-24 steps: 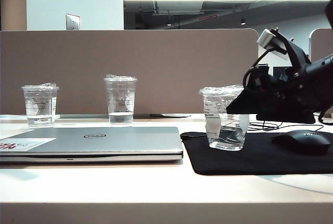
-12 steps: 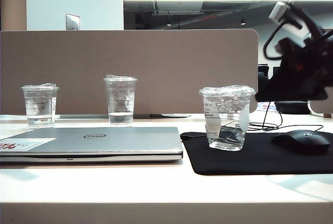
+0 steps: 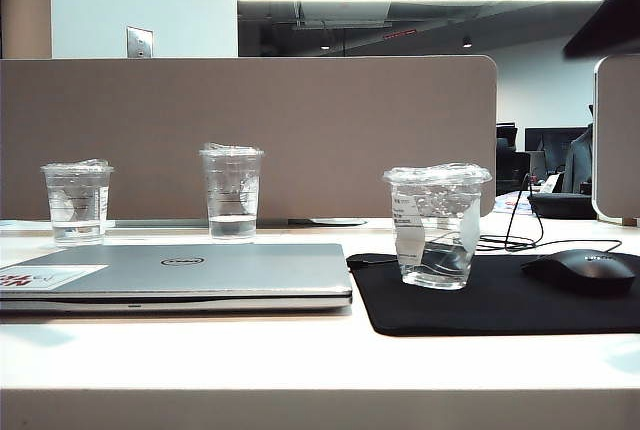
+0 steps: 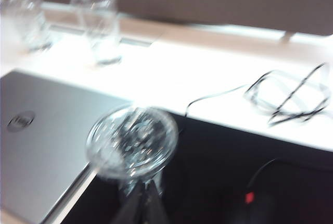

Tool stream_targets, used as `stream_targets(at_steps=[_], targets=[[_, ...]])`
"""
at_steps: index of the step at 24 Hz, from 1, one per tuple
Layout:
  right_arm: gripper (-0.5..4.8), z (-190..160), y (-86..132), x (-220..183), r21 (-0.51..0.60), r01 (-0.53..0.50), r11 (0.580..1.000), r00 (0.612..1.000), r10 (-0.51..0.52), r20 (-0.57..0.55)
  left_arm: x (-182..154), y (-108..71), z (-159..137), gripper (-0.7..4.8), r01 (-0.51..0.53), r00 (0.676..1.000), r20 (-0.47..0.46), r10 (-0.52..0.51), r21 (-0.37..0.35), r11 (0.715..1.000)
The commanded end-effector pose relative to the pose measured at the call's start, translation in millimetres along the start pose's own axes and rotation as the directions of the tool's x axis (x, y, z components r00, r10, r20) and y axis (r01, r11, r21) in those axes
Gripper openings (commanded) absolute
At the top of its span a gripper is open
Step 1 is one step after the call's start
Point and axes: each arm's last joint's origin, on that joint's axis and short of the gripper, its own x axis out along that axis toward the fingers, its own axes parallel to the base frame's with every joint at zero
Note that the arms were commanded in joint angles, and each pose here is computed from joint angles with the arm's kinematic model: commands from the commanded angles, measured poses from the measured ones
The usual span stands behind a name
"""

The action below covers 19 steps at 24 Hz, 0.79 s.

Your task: Pick up the coffee cup on the right and place it on the right side of the laptop.

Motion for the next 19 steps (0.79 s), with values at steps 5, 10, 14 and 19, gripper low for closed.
stream_targets(at_steps=[5,10,14,19], targets=[[-0.08,7,-1,-30,-0.020,0.198,0.980,0.979,-0.197,0.061,-1,-0.7,3,-0.05,0.007,1.000,0.018,-0.007,0.004,1.000],[-0.08,-9,2,-37,-0.108,0.137,0.985,0.985,-0.124,0.119,-1,-0.7,3,-0.05,0.007,1.000,0.018,-0.007,0.004,1.000],[-0.08,-30,3,-41,-0.111,0.120,0.987,0.984,-0.103,0.147,-1,-0.7,3,-0.05,0.007,1.000,0.018,-0.007,0.004,1.000],[-0.08,-47,-2,-50,-0.100,0.187,0.977,0.967,-0.165,0.192,-1,-0.7,3,-0.05,0.007,1.000,0.018,-0.007,0.004,1.000]])
